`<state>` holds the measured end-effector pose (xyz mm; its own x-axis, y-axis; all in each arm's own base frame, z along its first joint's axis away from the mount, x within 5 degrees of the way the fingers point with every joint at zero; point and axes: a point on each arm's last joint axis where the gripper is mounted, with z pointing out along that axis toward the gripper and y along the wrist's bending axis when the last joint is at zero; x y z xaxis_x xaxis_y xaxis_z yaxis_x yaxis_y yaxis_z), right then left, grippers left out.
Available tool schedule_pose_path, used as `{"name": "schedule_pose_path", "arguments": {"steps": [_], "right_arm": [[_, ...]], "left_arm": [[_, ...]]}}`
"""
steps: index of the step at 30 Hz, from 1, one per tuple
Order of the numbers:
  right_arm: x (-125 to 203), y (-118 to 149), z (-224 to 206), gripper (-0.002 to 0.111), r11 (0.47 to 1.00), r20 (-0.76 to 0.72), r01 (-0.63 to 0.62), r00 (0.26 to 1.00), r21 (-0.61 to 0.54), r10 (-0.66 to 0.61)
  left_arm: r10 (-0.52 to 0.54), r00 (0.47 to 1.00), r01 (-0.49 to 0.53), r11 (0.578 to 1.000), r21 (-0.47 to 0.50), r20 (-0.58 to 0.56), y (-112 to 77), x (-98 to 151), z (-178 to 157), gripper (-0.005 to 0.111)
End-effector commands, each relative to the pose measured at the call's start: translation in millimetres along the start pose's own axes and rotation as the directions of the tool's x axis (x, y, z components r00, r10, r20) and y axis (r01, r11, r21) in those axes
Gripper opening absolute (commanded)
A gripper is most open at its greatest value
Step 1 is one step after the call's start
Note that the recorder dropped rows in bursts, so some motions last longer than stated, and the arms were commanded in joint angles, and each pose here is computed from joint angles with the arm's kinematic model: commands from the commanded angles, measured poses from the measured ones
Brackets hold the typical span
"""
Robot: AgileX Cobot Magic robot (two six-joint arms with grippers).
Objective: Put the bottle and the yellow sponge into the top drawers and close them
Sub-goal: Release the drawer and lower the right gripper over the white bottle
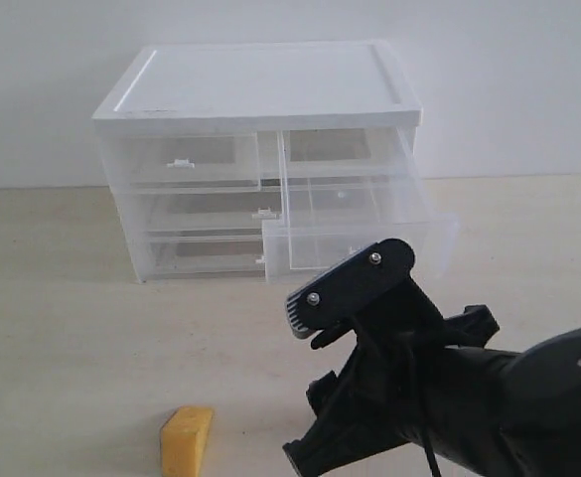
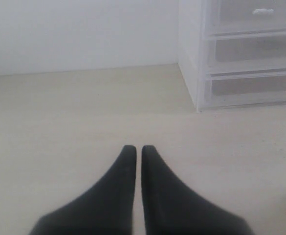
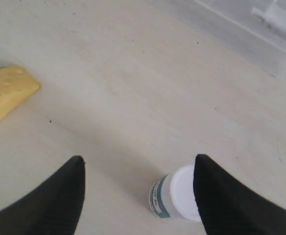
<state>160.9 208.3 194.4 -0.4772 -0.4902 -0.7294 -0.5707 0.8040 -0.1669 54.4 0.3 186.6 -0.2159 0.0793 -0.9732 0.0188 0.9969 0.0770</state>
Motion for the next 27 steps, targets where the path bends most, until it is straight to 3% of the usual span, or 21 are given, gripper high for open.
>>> {"name": "schedule_pose_path", "arguments": {"steps": [1,7,11,17,24,27], "right_arm": [[-11,-6,-4,0.058,0.998,0.031,0.002,1.0,0.066,-0.004],[-16,-37,2,0.058,0.981,0.021,-0.035,0.999,0.191,0.031],[-14,-72,11,0.058,0.965,0.012,-0.137,0.99,0.222,0.138],[-5,-102,22,0.058,0.947,0.006,-0.322,0.947,0.009,0.322],[5,-131,20,0.058,0.901,0.015,-0.432,0.902,-0.034,0.432],[3,-134,17,0.058,0.858,-0.012,-0.482,0.873,-0.177,0.488]], "left_arm": [[0.008,1.0,-0.008,1.0,-0.004,0.009,0.2,0,0,0.004],[0.008,1.0,-0.008,1.0,-0.004,0.009,0.2,0,0,0.004],[0.008,1.0,-0.008,1.0,-0.005,0.015,0.2,0,0,0.004],[0.008,1.0,-0.008,1.0,-0.005,0.02,0.3,-1,0,0.004],[0.008,1.0,-0.008,1.0,-0.005,0.02,0.3,-1,0,0.004],[0.008,1.0,-0.008,1.0,-0.005,0.02,0.3,-1,0,0.004]]}}
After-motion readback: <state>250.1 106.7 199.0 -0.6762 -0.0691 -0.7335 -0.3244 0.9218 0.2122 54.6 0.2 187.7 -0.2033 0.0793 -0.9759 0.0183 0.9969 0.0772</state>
